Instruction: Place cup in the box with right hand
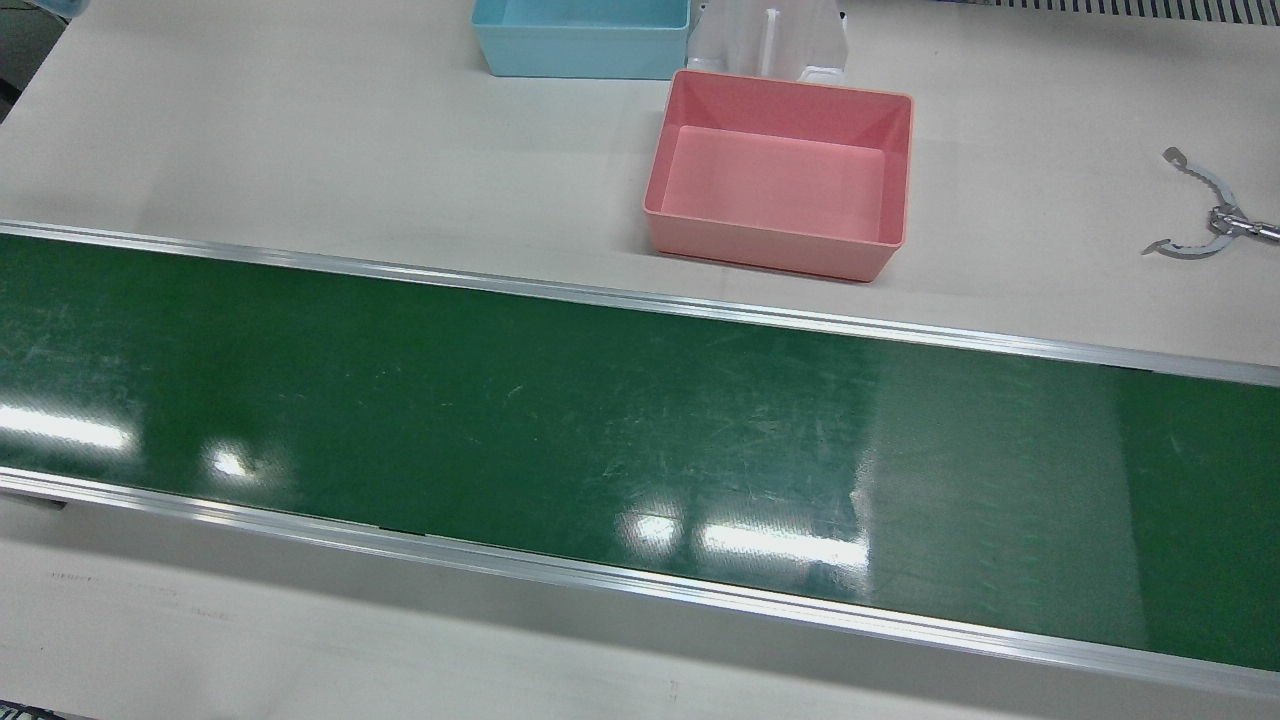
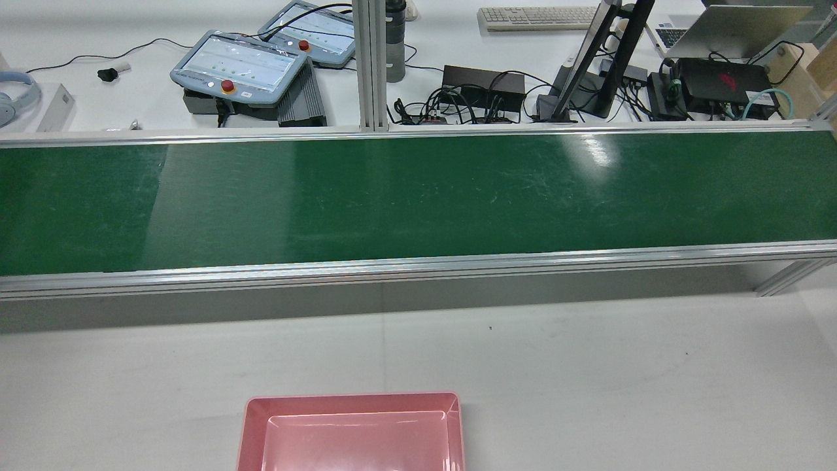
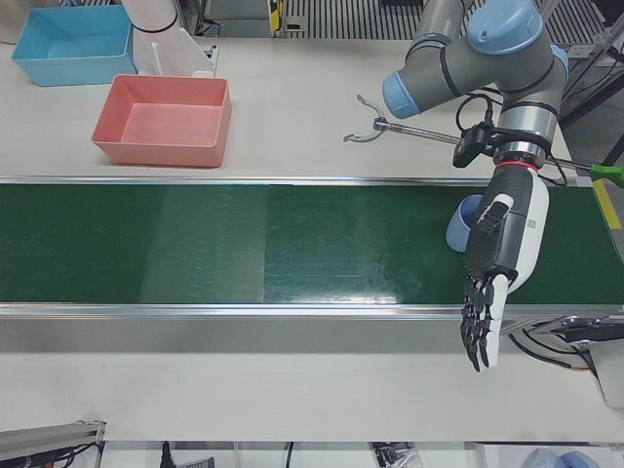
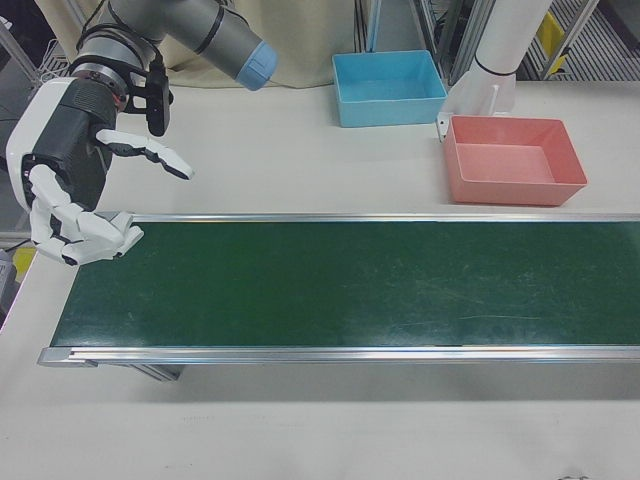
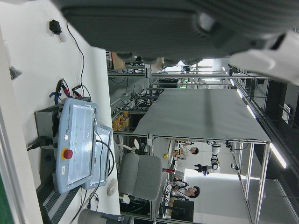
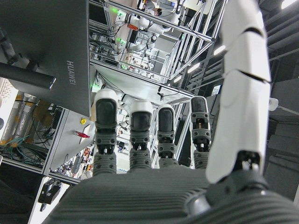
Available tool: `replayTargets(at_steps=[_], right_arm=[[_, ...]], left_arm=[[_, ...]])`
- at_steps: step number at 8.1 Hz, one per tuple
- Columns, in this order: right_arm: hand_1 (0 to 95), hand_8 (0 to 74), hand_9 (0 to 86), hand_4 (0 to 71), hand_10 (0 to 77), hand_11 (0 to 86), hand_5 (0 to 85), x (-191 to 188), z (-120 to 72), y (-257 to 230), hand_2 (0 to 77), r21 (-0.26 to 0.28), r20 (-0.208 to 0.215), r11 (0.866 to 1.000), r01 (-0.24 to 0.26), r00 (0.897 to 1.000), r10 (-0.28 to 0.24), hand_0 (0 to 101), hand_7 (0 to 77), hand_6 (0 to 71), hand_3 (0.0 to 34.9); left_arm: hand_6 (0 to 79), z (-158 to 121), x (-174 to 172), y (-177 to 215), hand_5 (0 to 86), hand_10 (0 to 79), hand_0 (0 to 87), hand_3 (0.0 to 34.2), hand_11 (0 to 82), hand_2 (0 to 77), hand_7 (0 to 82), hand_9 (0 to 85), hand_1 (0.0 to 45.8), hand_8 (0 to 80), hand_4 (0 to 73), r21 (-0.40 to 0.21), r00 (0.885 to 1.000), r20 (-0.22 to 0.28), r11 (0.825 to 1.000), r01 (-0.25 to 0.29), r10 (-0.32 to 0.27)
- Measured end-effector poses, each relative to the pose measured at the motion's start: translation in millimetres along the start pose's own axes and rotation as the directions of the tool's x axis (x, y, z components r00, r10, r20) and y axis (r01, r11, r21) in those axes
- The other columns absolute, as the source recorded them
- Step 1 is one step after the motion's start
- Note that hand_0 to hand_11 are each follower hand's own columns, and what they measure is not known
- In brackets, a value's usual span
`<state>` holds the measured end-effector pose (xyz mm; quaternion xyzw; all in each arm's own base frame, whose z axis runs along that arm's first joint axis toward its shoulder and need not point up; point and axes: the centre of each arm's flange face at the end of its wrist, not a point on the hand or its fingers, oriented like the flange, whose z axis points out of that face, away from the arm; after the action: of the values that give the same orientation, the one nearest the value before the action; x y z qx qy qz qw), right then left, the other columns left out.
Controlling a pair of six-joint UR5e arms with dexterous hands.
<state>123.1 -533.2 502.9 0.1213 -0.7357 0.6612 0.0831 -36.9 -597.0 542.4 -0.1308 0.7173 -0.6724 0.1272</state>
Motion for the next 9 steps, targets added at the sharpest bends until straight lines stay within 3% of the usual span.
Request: replayTargets(at_steps=[1,2,3,4,5,6,7,9], right_arm=[[22.4,50.7,69.8,20.2,43.1,62.7,16.4,-4,-2.8,-1,14.7,-0.001,0.002,1.000,0.011,1.000,-0.011,59,59.5,23.5,10.7],[22.4,45.8,65.4,9.8,39.8,56.7,14.7,3,-6.7,-5,14.7,0.002,-0.015,1.000,0.015,1.000,-0.015,59,52.4,17.5,10.7],[19.6,25.1,45.8,0.0,16.9,37.6,9.3,14,-7.9,-3,1.1,-0.003,-0.038,1.000,0.014,0.999,-0.014,53,28.9,10.9,10.8],[20.2,9.8,33.8,0.0,4.4,24.5,6.5,21,-7.4,2,0.5,-0.017,-0.052,1.000,0.012,0.999,-0.013,53,14.2,1.1,10.8],[22.9,0.5,18.5,0.0,1.6,6.0,6.5,24,-7.7,8,1.1,-0.030,-0.057,1.000,0.010,0.998,-0.011,53,1.6,1.6,10.9],[22.9,0.0,0.5,0.0,1.1,3.8,6.5,24,-8.8,10,1.1,-0.034,-0.059,0.999,0.009,0.998,-0.011,53,1.6,1.1,10.9],[24.5,0.0,0.5,0.0,1.6,3.8,6.5,26,-9.5,10,8.2,-0.034,-0.062,0.999,0.009,0.998,-0.011,53,1.6,1.1,11.0],[24.0,0.5,0.5,0.0,1.6,3.8,6.5,15,-13.6,15,7.1,-0.044,-0.054,0.999,0.012,0.998,-0.015,53,1.6,1.1,10.9]], left_arm=[[0.0,0,0,0,0.0,0.0,0.0,0.0,0.0,0.5,0.0,0.0,0.5,0.0,0.0,0.000,1.000,0.000,1.000,0.000,0.000],[0.0,0,0,0,0.0,0.0,0.0,0.0,0.0,0.5,0.0,0.0,0.5,0.0,0.0,0.000,1.000,0.001,1.000,0.000,0.000],[0.0,0,-1,0,0.0,0.0,0.0,0.0,0.0,0.5,0.0,0.0,0.5,0.0,0.0,0.000,1.000,0.002,1.000,0.000,0.000],[0.0,0,0,0,0.0,0.0,0.0,0.0,0.0,0.5,0.0,0.0,0.5,0.0,0.0,0.000,1.000,0.001,1.000,0.000,0.000],[0.0,0,0,0,0.0,0.0,0.0,0.0,0.0,0.5,0.0,0.0,0.5,0.0,0.0,0.000,1.000,0.001,1.000,0.000,0.000],[0.0,0,0,0,0.0,0.0,0.0,0.0,0.0,0.5,0.0,0.0,0.5,0.0,0.0,0.001,1.000,0.001,1.000,0.000,0.000],[0.0,0,-1,0,0.0,0.0,0.0,0.0,0.0,0.5,0.0,0.0,0.5,0.0,0.0,0.001,1.000,0.001,1.000,0.000,0.000],[0.0,0,-1,0,0.0,0.0,0.0,0.0,0.0,0.5,0.0,0.0,0.5,0.0,0.0,0.002,1.000,0.001,1.000,0.000,0.000]])
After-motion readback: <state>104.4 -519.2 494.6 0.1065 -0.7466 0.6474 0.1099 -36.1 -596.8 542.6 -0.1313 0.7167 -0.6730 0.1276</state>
